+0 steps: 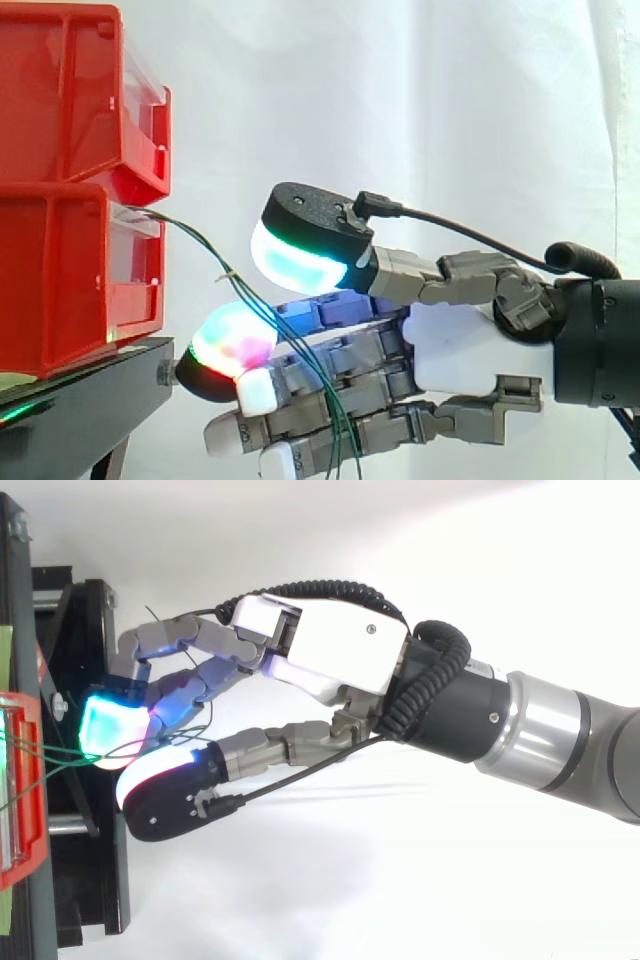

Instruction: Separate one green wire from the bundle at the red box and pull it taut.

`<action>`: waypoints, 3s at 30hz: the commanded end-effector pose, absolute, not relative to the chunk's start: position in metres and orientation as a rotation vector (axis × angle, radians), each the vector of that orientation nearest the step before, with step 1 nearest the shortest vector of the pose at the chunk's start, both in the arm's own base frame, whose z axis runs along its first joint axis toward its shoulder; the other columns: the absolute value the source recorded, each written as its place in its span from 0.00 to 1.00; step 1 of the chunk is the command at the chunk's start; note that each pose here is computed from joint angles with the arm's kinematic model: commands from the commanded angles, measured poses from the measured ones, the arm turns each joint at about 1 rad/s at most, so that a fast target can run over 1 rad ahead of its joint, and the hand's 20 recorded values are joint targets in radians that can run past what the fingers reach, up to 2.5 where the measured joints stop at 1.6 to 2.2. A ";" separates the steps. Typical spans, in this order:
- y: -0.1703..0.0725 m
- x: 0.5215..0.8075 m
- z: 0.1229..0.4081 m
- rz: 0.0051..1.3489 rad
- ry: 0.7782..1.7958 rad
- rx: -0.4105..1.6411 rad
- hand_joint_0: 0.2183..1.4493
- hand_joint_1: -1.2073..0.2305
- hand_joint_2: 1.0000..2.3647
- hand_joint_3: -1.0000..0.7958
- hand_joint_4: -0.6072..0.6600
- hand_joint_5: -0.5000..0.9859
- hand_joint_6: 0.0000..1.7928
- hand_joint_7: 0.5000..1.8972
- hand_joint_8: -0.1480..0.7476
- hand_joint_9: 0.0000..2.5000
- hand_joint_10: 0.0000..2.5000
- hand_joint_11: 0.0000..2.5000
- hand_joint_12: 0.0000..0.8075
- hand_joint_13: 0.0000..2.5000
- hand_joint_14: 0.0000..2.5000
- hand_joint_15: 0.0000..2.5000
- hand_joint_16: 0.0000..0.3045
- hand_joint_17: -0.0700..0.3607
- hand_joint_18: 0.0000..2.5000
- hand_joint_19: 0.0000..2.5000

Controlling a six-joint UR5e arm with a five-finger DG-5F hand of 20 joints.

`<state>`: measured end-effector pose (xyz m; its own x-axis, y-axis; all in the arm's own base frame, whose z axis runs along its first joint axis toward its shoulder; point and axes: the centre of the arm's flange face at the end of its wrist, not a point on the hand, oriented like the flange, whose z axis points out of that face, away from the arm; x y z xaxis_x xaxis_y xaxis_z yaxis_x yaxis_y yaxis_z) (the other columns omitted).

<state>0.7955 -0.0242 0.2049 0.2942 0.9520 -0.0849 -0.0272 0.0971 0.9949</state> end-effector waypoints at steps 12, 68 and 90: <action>-0.019 0.801 0.220 0.938 1.010 1.226 0.30 0.34 0.01 0.41 0.60 0.22 0.48 0.40 0.46 0.35 0.01 0.24 0.44 0.28 0.00 0.13 0.15 0.41 0.26 0.18; -0.018 0.776 0.260 0.869 1.146 1.324 0.41 0.24 0.00 0.30 0.46 0.21 0.51 0.41 0.43 0.38 0.01 0.28 0.41 0.33 0.01 0.16 0.15 0.39 0.31 0.18; -0.017 0.776 0.260 0.877 1.142 1.329 0.27 0.30 0.00 0.28 0.55 0.24 0.50 0.44 0.45 0.41 0.01 0.29 0.42 0.36 0.01 0.17 0.15 0.40 0.33 0.20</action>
